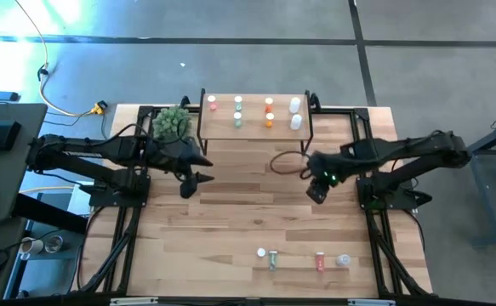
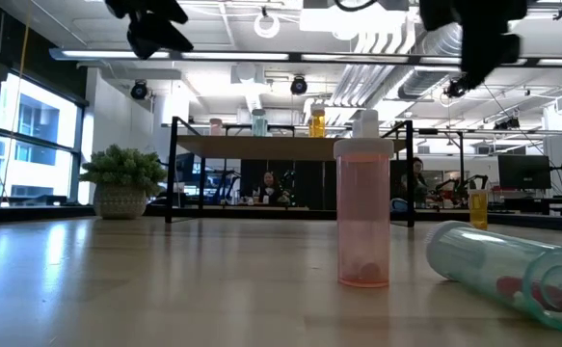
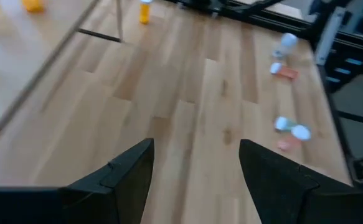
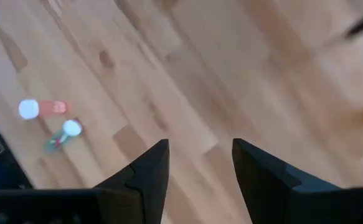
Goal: Pick and place medicine bottles onto shelf by color
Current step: Put the right pink bottle on the shelf aligned with the other pink pill bottle
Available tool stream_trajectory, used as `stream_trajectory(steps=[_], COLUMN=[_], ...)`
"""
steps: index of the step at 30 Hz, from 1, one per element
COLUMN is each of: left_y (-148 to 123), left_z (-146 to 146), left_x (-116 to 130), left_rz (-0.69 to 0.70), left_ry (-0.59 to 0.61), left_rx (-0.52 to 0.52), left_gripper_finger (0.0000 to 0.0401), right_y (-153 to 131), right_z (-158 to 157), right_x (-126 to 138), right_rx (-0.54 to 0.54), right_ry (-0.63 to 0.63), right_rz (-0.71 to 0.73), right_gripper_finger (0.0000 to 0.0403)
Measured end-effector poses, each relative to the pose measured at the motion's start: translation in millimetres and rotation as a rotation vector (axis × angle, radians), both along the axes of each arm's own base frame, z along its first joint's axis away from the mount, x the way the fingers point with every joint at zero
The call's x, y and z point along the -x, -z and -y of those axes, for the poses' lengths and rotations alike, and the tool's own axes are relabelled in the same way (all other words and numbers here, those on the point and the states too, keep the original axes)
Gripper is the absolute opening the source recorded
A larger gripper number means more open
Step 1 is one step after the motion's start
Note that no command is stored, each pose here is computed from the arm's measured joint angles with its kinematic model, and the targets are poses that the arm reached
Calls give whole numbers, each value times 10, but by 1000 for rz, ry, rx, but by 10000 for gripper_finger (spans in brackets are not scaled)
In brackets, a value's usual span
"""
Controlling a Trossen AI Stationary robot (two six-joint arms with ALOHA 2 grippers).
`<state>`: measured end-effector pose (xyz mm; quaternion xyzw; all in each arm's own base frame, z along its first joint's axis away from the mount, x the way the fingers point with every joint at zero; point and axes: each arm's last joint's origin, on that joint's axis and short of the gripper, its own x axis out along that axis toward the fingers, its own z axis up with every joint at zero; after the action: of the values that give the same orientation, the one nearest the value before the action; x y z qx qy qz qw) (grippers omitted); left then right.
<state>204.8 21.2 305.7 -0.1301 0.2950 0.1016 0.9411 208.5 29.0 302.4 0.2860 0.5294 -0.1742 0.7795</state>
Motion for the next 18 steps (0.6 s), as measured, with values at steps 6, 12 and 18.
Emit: stream_trajectory(steps=[6,12,18], left_y=[-1,-4,-7], left_z=[139,226,276], left_x=[-10,-12,-13], left_rz=[5,9,12], left_ry=[35,29,41], left_rx=[31,10,0], left_gripper_finger=[227,227,227], right_y=[95,171,260], right_z=[-316,-664,-909], right_x=[69,119,258], right_rx=[-88,-186,-220], right_ry=[68,141,284], right_rz=[-13,38,56], right_gripper_finger=[165,165,165])
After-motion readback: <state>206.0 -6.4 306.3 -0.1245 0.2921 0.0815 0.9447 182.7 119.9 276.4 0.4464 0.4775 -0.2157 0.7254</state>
